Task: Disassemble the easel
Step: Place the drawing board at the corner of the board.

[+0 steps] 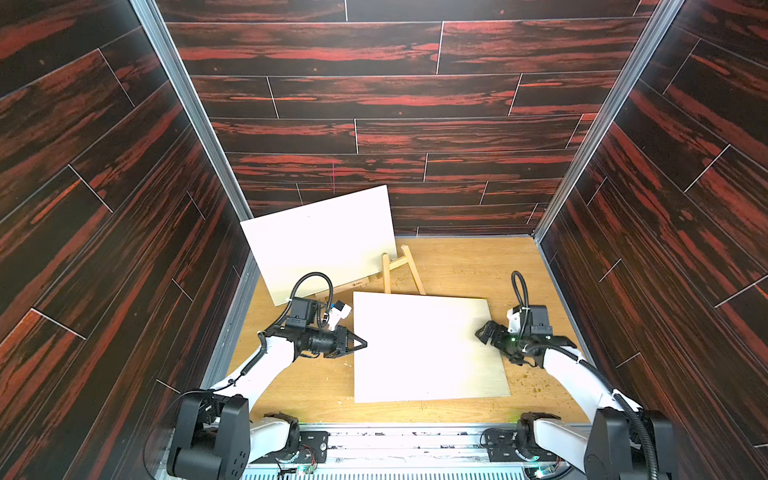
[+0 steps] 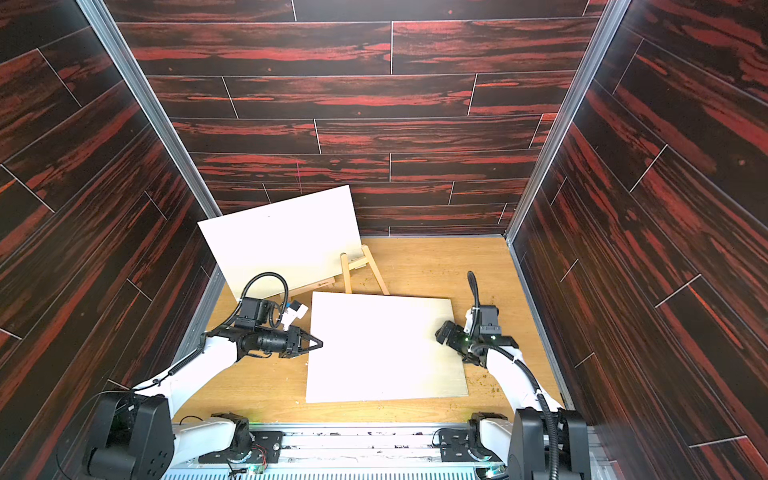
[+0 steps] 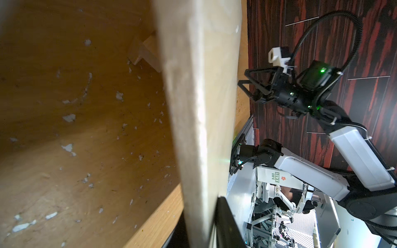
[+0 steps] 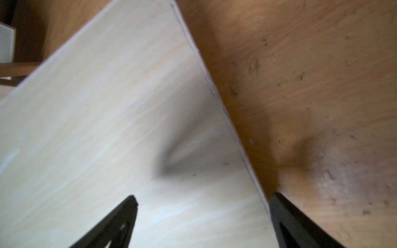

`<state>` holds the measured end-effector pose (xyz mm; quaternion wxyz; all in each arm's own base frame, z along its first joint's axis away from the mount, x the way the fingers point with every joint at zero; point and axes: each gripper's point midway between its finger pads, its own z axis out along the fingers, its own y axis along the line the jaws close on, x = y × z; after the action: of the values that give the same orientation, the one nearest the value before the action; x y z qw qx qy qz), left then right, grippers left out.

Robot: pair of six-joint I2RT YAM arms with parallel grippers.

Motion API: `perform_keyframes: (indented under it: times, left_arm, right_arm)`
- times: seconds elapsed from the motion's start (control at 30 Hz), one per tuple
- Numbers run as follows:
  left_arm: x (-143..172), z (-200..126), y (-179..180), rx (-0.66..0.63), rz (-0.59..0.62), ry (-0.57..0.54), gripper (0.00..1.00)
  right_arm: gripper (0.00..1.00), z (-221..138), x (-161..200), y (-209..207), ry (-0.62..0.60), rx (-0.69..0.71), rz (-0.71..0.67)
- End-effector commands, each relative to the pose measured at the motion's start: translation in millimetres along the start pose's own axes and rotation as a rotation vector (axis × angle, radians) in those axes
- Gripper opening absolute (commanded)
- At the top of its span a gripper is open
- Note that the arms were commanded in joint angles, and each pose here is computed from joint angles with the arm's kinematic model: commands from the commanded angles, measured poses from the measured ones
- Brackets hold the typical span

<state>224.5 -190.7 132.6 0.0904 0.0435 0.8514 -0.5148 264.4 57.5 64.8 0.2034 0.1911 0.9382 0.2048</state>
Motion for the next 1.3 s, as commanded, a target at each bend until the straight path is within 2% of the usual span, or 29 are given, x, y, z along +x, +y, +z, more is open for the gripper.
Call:
perform_keyframes:
  times: [0.0,0.17,0.5,0.77,0.97,1.27]
  left_arm:
    - [-31.9,-0.6,32.6,-0.249,0.122,-0.119,0.00]
    - [-33.8,10.0,29.4,-0.250,0.108,-0.124,0.00]
    - [-42.2,32.0,20.8,-0.256,0.102,-0.141,0.00]
    - [-43.9,58.2,12.1,-0.250,0.081,-0.141,0.00]
    - [-33.6,92.1,4.7,-0.245,0.100,-0.072,0.00]
    - [-35.1,138.9,-6.1,-0.239,0.107,0.000,0.00]
  right_arm:
    - [0.99,-9.4,5.7,-9.6,0.032,0.063,0.046]
    - [0.99,-19.3,-6.9,-4.5,-0.002,0.057,0.052]
    - [0.99,-45.9,-29.9,23.3,-0.021,0.010,-0.031]
    - [0.99,-62.0,-16.2,74.3,0.053,-0.268,-0.085]
    - [0.99,-66.5,-6.9,80.2,0.070,-0.319,-0.090]
    - [0.99,-69.0,-3.6,78.3,0.065,-0.317,-0.091]
